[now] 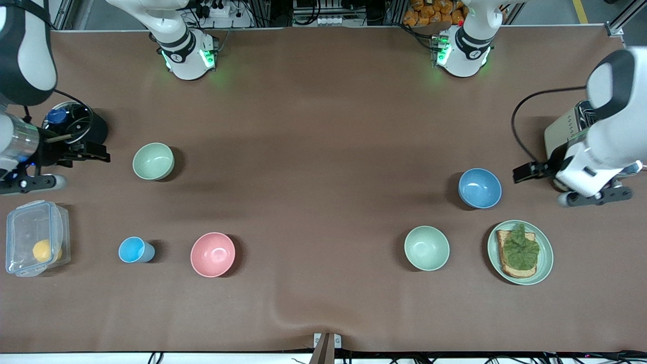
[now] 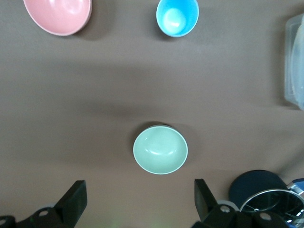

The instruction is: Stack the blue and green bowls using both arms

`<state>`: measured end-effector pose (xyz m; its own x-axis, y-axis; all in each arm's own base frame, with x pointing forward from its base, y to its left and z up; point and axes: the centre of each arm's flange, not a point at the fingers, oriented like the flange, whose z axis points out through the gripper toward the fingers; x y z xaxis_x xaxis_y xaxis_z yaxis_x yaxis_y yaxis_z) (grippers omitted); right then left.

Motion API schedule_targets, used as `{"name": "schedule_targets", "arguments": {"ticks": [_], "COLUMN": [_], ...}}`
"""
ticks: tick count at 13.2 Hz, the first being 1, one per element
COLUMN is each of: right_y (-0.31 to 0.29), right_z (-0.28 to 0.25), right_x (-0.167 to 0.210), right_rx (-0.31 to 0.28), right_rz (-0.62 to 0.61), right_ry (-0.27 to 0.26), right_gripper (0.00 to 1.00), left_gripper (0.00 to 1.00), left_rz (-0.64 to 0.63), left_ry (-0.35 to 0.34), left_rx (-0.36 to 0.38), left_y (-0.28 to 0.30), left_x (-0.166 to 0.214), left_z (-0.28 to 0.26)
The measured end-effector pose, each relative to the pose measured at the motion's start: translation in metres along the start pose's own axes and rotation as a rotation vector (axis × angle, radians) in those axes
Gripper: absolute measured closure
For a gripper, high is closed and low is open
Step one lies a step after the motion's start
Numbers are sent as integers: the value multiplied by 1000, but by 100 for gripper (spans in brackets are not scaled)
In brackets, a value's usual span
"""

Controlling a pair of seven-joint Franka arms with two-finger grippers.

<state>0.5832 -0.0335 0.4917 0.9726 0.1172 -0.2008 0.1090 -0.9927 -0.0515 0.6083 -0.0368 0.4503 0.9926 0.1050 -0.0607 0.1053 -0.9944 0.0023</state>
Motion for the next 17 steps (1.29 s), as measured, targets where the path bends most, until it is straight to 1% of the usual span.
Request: {"name": "schedule_targets", "arguments": {"ticks": [3, 5, 8, 9, 11, 14, 15, 16, 17], "right_y": [3, 16, 49, 56, 72, 88, 92, 93, 94], "right_z": [56, 91, 130, 146, 177, 211, 220, 227, 234], "right_x": [-10, -26, -38, -43, -49, -45, -43, -42, -41], "right_rx": [-9, -5, -2, 1, 14, 27, 30, 31, 34], "right_rz": [8, 22, 7, 15, 33, 54, 58, 59, 59], "right_ry": [41, 33, 60, 59, 34, 7, 2, -2, -9], "right_gripper": [0, 0, 0, 0, 0, 3, 10, 11, 13], "left_gripper": [0, 0, 0, 0, 0, 0, 0, 0, 0], "left_rz": [-7, -15, -22, -26, -45, -69, -74, -75, -74], "left_ry": [-7, -13, -17, -22, -37, -58, -61, -64, -68], "left_rx": [0, -4, -11, -13, -18, -22, -24, -25, -25], "left_y": [-8, -15, -21, -23, -34, -49, -52, -53, -53], "left_x": [1, 1, -3, -4, -2, -1, -1, -1, -2], "left_z": [62, 97, 137, 149, 168, 185, 190, 194, 198]}}
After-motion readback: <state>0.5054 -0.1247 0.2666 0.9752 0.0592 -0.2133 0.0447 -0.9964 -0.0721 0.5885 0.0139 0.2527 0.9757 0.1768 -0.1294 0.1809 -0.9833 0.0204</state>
